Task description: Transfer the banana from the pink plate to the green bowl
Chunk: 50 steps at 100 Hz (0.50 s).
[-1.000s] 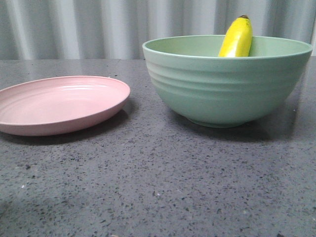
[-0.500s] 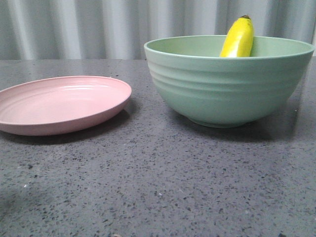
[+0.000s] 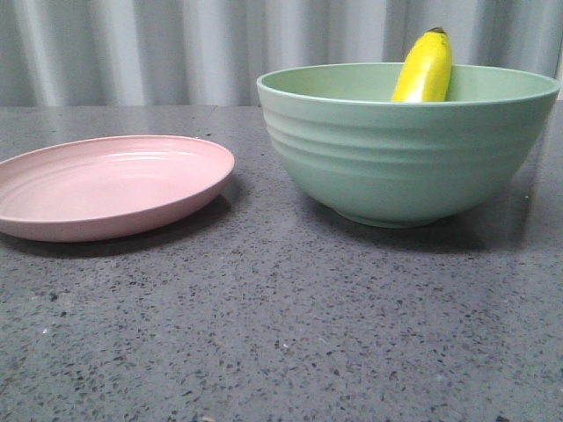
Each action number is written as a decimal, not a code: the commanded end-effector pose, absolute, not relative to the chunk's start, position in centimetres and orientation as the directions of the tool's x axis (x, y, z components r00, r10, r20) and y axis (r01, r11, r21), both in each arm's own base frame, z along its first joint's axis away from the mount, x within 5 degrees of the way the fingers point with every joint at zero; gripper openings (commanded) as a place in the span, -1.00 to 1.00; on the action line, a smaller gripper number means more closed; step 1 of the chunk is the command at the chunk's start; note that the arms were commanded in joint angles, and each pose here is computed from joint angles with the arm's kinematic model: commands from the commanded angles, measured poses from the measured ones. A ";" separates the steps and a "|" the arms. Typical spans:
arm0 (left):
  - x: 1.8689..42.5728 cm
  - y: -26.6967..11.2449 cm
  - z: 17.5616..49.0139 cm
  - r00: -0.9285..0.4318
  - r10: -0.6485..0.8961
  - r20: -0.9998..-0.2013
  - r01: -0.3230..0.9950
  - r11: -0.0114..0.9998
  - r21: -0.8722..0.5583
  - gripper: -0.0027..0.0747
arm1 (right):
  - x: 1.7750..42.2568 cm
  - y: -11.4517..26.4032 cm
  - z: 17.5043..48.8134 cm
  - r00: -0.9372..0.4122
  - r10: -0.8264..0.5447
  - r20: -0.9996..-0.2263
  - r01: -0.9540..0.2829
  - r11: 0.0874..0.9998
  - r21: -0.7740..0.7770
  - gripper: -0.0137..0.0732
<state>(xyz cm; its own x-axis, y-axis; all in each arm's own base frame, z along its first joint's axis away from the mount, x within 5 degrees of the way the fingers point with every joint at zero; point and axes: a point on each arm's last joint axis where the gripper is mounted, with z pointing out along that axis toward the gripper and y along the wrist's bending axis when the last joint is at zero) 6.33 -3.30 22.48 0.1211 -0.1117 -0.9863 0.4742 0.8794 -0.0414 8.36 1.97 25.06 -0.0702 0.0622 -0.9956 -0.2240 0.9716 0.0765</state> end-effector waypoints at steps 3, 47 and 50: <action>6.2 -2.5 22.1 0.135 -0.090 -0.987 0.380 0.924 -0.032 -0.98 | 8.5 1.8 26.6 0.025 0.064 -0.998 -0.204 0.977 0.058 -0.84; 5.3 -0.6 19.5 -0.077 -0.001 -0.997 0.099 0.995 -0.009 -0.98 | 8.5 1.8 26.6 0.025 0.064 -0.998 -0.204 0.977 0.058 -0.84; 5.3 -0.6 19.1 -0.114 0.003 -0.994 0.098 0.995 -0.008 -0.98 | 8.5 1.8 26.6 0.025 0.064 -0.998 -0.204 0.977 0.058 -0.84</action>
<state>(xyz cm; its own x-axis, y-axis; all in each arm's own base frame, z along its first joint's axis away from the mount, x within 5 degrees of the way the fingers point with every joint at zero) 5.54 -0.68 19.73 -0.0875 -0.0023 -0.9962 0.1120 0.9936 -0.0121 8.36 1.97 25.06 -0.0702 0.0622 -0.9956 -0.2240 0.9716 0.0765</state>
